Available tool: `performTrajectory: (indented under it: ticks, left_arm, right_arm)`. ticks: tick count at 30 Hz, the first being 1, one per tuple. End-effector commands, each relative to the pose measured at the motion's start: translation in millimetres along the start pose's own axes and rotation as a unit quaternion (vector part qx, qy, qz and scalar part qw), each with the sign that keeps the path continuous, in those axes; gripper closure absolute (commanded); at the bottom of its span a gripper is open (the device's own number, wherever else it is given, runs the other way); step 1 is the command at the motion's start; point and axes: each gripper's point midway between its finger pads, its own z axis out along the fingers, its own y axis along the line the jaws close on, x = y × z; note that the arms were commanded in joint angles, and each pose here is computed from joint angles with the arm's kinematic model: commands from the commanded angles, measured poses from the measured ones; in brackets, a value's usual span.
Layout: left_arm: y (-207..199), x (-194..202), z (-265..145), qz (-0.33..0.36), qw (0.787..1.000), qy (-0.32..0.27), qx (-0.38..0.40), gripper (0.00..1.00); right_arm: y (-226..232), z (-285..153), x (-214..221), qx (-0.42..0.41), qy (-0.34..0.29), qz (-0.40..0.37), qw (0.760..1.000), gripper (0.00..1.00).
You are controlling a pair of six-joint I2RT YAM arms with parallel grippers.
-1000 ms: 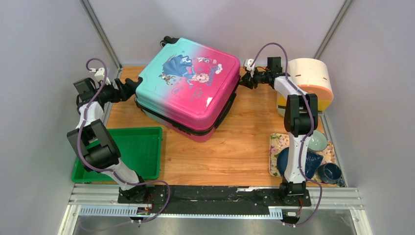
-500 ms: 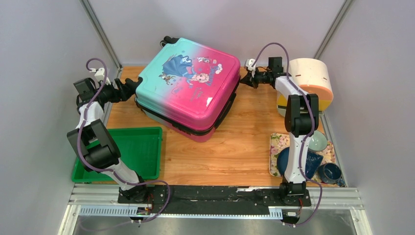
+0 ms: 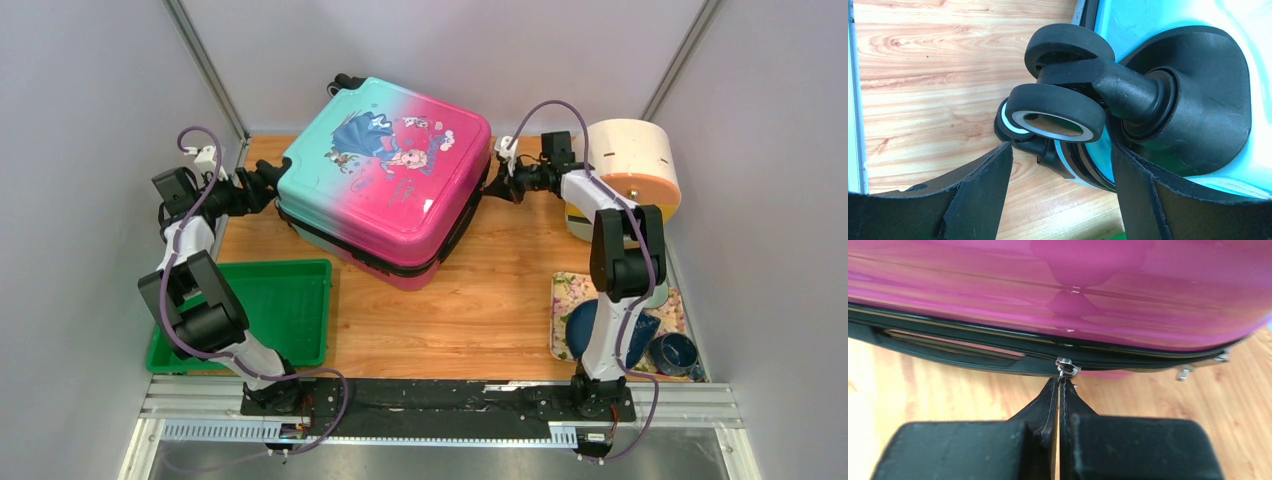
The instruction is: Open, take out, and arrange the luggage
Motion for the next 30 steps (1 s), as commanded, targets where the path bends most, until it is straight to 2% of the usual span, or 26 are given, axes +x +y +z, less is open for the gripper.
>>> performTrajectory:
  ticks: [1, 7, 9, 12, 20, 22, 25, 27, 28, 30]
  left_arm:
    - [-42.6, -0.4, 0.3, -0.004, 0.997, -0.001, 0.080, 0.19]
    - [-43.9, -0.1, 0.3, -0.004, 0.997, -0.001, 0.082, 0.19]
    - [-43.6, 0.5, 0.2, -0.004, 0.997, 0.000, 0.082, 0.19]
    - [-43.0, 1.6, -0.4, -0.003, 0.997, 0.001, 0.080, 0.19]
    - [-42.0, 3.0, 0.7, -0.005, 0.997, 0.003, 0.078, 0.19]
    - [-42.1, 3.3, 0.9, -0.006, 0.997, 0.002, 0.079, 0.20]
    - [-41.3, 3.6, 1.1, -0.009, 0.997, 0.001, 0.078, 0.19]
    - [-42.6, 4.2, 1.8, -0.012, 0.997, 0.002, 0.079, 0.19]
    - [-43.1, 4.1, 1.5, -0.012, 0.997, 0.001, 0.080, 0.20]
    - [-45.9, 5.8, 0.9, -0.013, 0.997, 0.003, 0.082, 0.20]
  right_arm:
    - [37.9, -6.2, -31.7, -0.023, -0.022, 0.016, 0.999, 1.00]
    - [32.3, 6.4, -19.2, -0.009, -0.012, 0.057, 0.998, 1.00]
    - [25.8, 9.0, -20.1, -0.001, -0.010, 0.072, 0.997, 0.97]
    - [20.7, 11.5, -23.2, 0.003, -0.017, 0.077, 0.997, 0.89]
    - [27.0, 12.9, -26.5, -0.007, -0.026, 0.077, 0.997, 0.86]
    - [27.1, 15.5, -26.5, -0.003, -0.021, 0.075, 0.997, 0.82]
    - [29.1, 20.7, -23.9, -0.003, -0.008, 0.073, 0.997, 0.82]
    - [30.1, 21.9, -25.2, -0.003, -0.005, 0.069, 0.998, 0.89]
    - [31.4, 21.8, -24.3, -0.004, -0.004, 0.070, 0.998, 1.00]
    - [39.2, 16.9, -26.0, -0.008, -0.004, 0.075, 0.997, 1.00]
